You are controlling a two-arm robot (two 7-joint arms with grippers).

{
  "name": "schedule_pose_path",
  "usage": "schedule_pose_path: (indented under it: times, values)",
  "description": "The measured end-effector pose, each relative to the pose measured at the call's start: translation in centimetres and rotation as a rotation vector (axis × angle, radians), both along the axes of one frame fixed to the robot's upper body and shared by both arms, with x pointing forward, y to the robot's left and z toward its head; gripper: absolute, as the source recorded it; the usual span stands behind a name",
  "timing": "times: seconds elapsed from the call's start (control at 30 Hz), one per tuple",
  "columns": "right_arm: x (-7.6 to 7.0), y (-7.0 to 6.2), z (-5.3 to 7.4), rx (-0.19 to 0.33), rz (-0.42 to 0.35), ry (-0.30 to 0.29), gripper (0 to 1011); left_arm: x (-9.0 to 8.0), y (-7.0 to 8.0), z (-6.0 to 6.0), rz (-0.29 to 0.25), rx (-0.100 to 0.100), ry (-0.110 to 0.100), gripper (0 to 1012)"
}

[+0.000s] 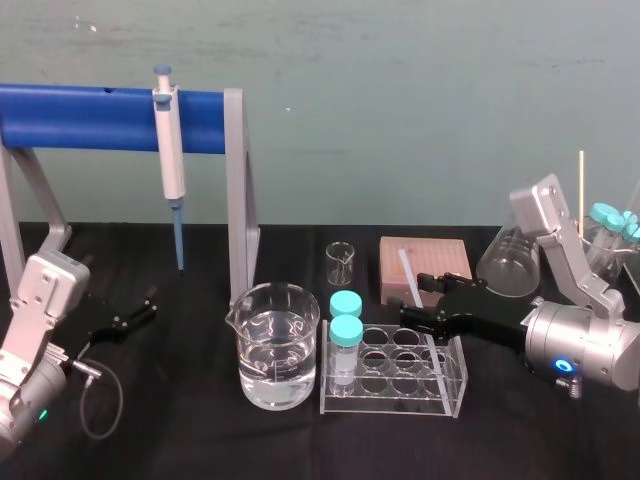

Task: Pick up the stirring rod with one hand, then place it down.

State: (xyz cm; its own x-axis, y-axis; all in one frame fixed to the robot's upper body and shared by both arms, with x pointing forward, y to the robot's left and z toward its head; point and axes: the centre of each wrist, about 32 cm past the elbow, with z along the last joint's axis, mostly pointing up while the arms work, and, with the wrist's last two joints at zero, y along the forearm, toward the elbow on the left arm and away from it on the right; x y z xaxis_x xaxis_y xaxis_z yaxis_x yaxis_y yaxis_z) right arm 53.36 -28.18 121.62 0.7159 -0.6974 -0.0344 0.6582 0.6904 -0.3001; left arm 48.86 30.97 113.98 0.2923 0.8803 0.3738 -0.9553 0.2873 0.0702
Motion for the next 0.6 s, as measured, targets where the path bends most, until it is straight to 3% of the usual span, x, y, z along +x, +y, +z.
schedule_pose_path:
  times: [0.6]
  values:
    - [0.02,-0.04,0.02,0.003,0.002,0.003,189,0.00,0.00,0.00,0.000,0.000,0.000,1000]
